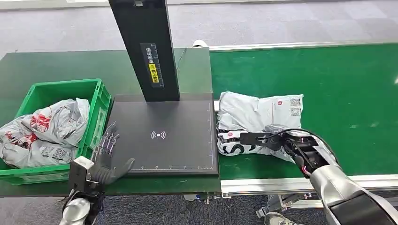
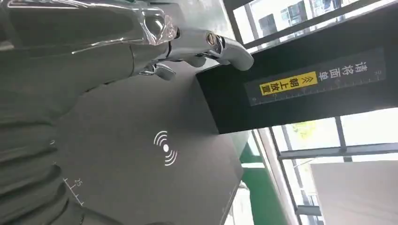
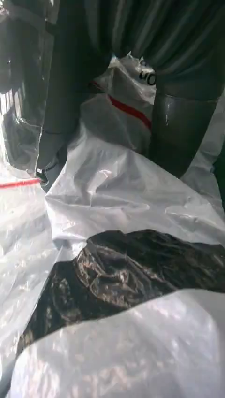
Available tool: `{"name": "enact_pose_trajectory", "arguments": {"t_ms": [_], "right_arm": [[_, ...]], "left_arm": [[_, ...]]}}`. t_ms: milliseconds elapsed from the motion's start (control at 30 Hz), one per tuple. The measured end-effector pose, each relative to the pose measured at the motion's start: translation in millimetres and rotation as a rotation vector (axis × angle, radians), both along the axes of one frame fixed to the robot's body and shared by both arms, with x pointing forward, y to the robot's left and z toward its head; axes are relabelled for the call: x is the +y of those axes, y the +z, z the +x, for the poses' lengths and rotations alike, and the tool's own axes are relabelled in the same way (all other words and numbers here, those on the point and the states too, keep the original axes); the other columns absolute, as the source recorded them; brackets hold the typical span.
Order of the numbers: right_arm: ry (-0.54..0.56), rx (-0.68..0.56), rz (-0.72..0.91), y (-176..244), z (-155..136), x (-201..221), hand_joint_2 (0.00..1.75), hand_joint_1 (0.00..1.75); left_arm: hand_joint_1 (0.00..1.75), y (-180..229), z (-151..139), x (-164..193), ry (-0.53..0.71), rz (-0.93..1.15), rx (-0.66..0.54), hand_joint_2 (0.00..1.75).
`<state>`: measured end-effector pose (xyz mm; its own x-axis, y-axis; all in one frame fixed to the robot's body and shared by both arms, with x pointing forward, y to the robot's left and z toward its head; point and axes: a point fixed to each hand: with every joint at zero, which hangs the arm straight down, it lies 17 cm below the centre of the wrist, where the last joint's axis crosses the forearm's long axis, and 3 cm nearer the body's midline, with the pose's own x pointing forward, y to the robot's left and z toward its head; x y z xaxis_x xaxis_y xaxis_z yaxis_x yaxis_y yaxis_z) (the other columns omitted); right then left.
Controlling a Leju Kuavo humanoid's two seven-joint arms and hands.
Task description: Moved the parcel from conveyor to table for the left to box.
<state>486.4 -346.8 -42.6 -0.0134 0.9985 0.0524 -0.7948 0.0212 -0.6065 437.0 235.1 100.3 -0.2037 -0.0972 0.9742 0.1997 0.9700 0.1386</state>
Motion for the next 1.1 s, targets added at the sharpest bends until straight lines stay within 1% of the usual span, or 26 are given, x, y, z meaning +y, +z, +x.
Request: {"name": "enact_pose_trajectory", "arguments": {"t_ms": [100, 167, 233, 333, 400, 567, 800, 967, 1100], "right_arm": [[0.011, -0.001, 0.012, 0, 0, 5, 1.75, 1.75], [0.02, -0.03, 0.038, 3, 5, 12, 1.75, 1.75], [0.028, -0.105, 0.073, 14, 18, 20, 1.75, 1.75], [0.021, -0.275, 0.12, 41, 45, 31, 1.75, 1.75], [0.015, -0.366, 0.148, 59, 58, 39, 1.75, 1.75], [-0.006, -0.517, 0.243, 94, 77, 63, 1.75, 1.75], [-0.016, -0.643, 0.334, 131, 90, 88, 1.75, 1.75], [-0.025, -0.72, 0.379, 154, 97, 98, 1.75, 1.75], [-0.025, -0.838, 0.404, 183, 103, 103, 1.75, 1.75]], "left_arm": [[0.0, 0, -1, -1, -0.003, 0.001, 0.001, 1.75], [0.0, -2, -3, 0, -0.002, 0.001, 0.005, 1.75], [0.0, -1, -7, 3, 0.005, 0.003, -0.002, 1.75], [0.0, 2, -17, 10, 0.028, 0.002, -0.022, 1.75], [0.0, 2, -24, 13, 0.035, 0.002, -0.028, 1.75], [0.0, 3, -31, 19, 0.049, 0.0, -0.038, 1.75], [0.0, 3, -36, 28, 0.072, -0.004, -0.044, 1.75], [0.0, 3, -37, 34, 0.085, -0.006, -0.047, 1.75], [0.0, 5, -39, 37, 0.098, -0.011, -0.063, 1.75]]}}
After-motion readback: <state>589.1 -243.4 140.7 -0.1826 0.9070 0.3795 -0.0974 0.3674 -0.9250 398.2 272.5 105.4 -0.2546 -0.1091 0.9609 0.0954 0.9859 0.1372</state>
